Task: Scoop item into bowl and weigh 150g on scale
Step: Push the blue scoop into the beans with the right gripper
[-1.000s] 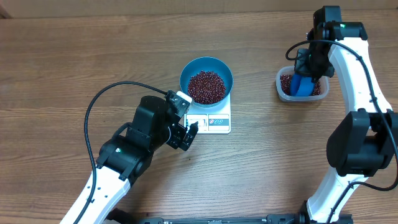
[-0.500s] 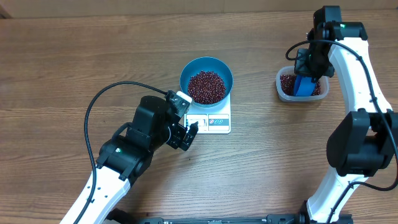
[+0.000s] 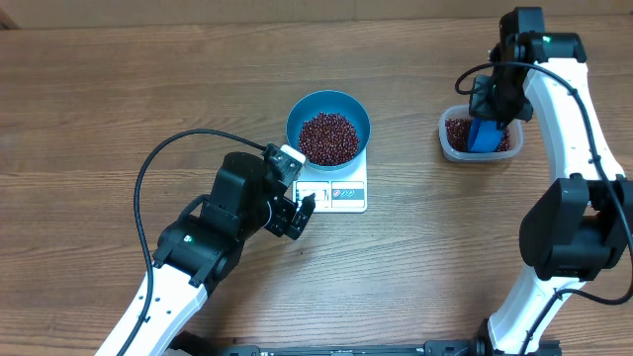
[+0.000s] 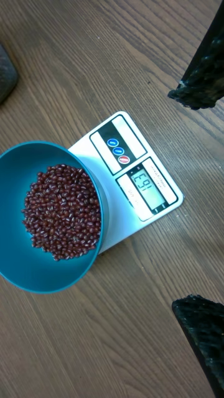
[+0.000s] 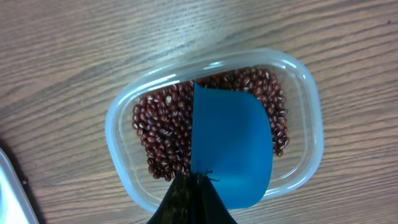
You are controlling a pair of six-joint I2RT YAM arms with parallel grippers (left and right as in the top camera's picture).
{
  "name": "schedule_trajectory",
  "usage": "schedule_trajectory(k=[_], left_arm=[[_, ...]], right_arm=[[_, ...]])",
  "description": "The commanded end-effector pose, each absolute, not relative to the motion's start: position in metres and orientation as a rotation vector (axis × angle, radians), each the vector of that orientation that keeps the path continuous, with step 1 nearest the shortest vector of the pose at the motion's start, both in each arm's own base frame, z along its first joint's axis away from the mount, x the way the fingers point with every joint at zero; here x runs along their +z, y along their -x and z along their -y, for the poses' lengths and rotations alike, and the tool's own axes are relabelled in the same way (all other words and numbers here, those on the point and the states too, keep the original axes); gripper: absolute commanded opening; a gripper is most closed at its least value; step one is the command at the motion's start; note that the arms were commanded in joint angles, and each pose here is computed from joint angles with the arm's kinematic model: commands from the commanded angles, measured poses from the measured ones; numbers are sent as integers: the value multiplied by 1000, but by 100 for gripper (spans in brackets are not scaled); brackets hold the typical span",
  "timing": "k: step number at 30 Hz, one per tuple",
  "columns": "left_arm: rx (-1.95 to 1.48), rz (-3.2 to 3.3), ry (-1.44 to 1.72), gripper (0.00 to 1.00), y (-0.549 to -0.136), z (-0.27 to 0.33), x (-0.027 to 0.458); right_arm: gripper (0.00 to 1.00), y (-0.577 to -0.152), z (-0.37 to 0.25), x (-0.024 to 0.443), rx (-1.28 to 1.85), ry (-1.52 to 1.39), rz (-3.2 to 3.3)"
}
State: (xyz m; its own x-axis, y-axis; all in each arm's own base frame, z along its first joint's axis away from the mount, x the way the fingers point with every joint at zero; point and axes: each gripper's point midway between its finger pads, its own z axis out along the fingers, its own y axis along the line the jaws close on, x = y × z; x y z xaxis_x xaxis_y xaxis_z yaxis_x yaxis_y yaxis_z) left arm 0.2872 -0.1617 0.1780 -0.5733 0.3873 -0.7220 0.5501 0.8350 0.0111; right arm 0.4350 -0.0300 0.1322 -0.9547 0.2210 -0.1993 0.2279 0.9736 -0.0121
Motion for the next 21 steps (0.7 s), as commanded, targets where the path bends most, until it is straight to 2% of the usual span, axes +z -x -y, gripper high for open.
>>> schedule_trajectory(k=[1,21], left_arm=[[-284,-2250,-685,100,-288,162,177],[-279,-2250,-684,99,-288,161,177]], right_arm=[[4,-443,32,146,-61,-322,-2883],[4,-450,32,148,-79,-169,-2869]])
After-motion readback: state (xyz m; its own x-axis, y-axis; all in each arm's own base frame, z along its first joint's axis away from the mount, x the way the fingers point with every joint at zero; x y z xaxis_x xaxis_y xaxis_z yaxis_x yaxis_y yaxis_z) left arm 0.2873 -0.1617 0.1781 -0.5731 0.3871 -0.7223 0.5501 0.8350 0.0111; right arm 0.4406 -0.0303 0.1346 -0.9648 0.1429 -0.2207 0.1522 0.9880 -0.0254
